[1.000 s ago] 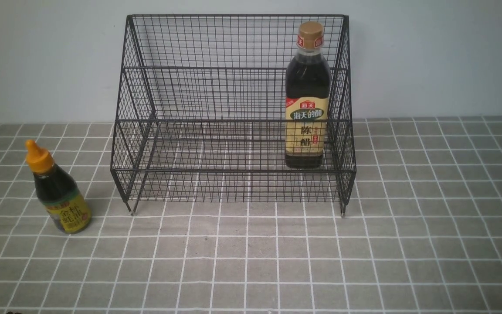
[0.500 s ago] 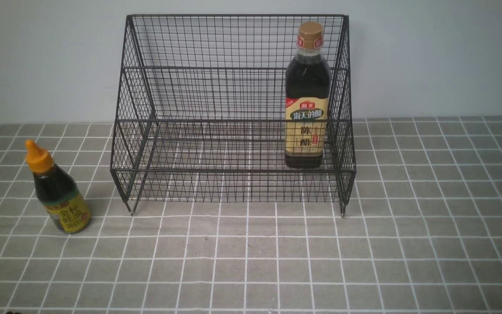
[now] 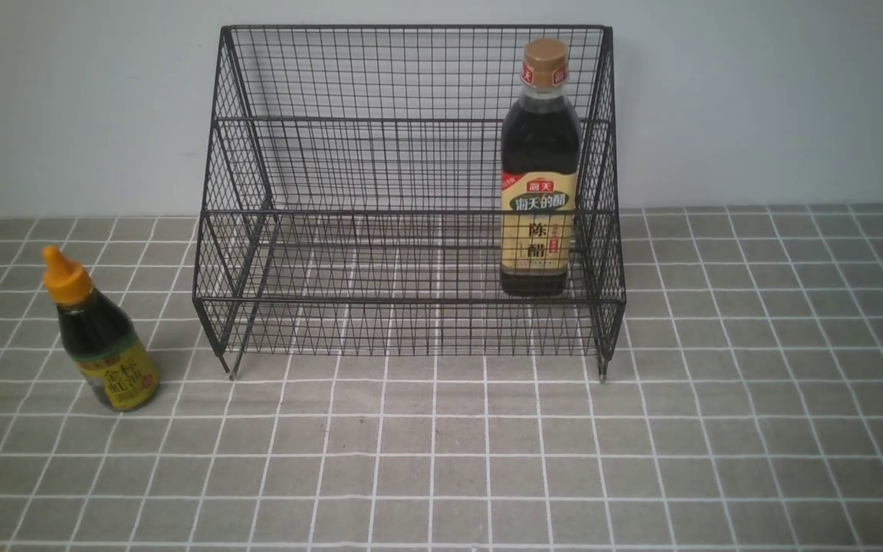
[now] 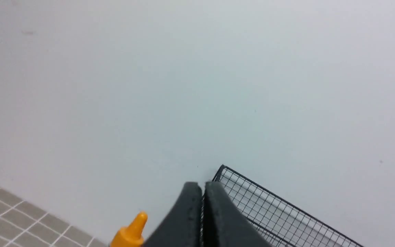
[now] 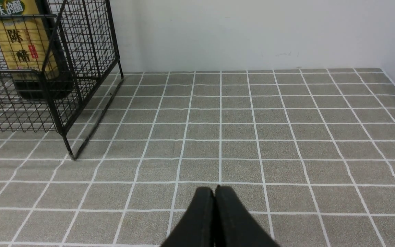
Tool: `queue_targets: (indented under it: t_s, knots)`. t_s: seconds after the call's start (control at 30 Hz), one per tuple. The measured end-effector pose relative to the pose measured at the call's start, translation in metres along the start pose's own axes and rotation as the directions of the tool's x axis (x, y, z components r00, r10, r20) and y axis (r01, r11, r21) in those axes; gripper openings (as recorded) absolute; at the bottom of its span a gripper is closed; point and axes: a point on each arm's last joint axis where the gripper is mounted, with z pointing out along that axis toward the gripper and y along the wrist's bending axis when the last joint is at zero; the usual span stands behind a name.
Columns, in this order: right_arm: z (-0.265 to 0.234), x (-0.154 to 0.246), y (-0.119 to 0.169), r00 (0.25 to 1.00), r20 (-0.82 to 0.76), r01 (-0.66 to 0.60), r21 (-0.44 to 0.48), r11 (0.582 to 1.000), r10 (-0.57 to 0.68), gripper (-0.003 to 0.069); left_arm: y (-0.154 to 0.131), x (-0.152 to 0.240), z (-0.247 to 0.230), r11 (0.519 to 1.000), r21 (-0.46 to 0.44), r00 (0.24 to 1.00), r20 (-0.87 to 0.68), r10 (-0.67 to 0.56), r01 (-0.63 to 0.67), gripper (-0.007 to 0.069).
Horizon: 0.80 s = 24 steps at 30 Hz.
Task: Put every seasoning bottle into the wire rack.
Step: Use the left arm to grab the condiment bottle closest to it
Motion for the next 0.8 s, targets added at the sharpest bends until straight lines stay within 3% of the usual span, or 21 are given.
queue_targets:
  t_s: [0.1, 0.23, 0.27, 0.33, 0.6, 0.73, 0.77, 0.8]
  knots:
    - [0.000, 0.000, 0.000, 1.000, 0.000, -0.002, 0.000, 1.000, 0.002, -0.0013, -0.012, -0.007, 0.011, 0.993, 0.019, 0.988, -0.098, 0.117, -0.116, -0.0007]
    - [0.000, 0.000, 0.000, 1.000, 0.000, -0.016, 0.000, 1.000, 0.016, -0.0013, -0.025, -0.006, 0.033, 0.959, 0.070, 0.914, -0.293, 0.281, -0.273, -0.0007]
    - [0.000, 0.000, 0.000, 1.000, 0.000, -0.018, 0.000, 1.000, 0.018, -0.0013, -0.030, 0.000, 0.051, 0.936, 0.062, 0.844, -0.414, 0.341, -0.348, -0.0007]
    - [0.000, 0.000, 0.000, 1.000, 0.000, -0.019, 0.000, 1.000, 0.019, -0.0013, -0.034, 0.004, 0.065, 0.927, 0.133, 0.784, -0.501, 0.367, -0.350, -0.0003]
    - [0.000, 0.000, 0.000, 1.000, 0.000, -0.019, 0.000, 1.000, 0.019, -0.0013, -0.053, 0.019, 0.147, 0.935, 0.172, 0.616, -0.713, 0.336, -0.311, 0.0106]
    - [0.000, 0.000, 0.000, 1.000, 0.000, -0.020, 0.000, 1.000, 0.020, -0.0013, -0.055, 0.022, 0.174, 0.957, 0.160, 0.507, -0.821, 0.265, -0.240, 0.0155]
    - [0.000, 0.000, 0.000, 1.000, 0.000, -0.020, 0.000, 1.000, 0.020, -0.0013, -0.052, 0.021, 0.186, 0.972, 0.130, 0.411, -0.889, 0.201, -0.194, 0.0160]
    - [0.000, 0.000, 0.000, 1.000, 0.000, -0.020, 0.000, 1.000, 0.020, -0.0013, -0.053, 0.019, 0.189, 0.973, 0.129, 0.405, -0.892, 0.198, -0.191, 0.0160]
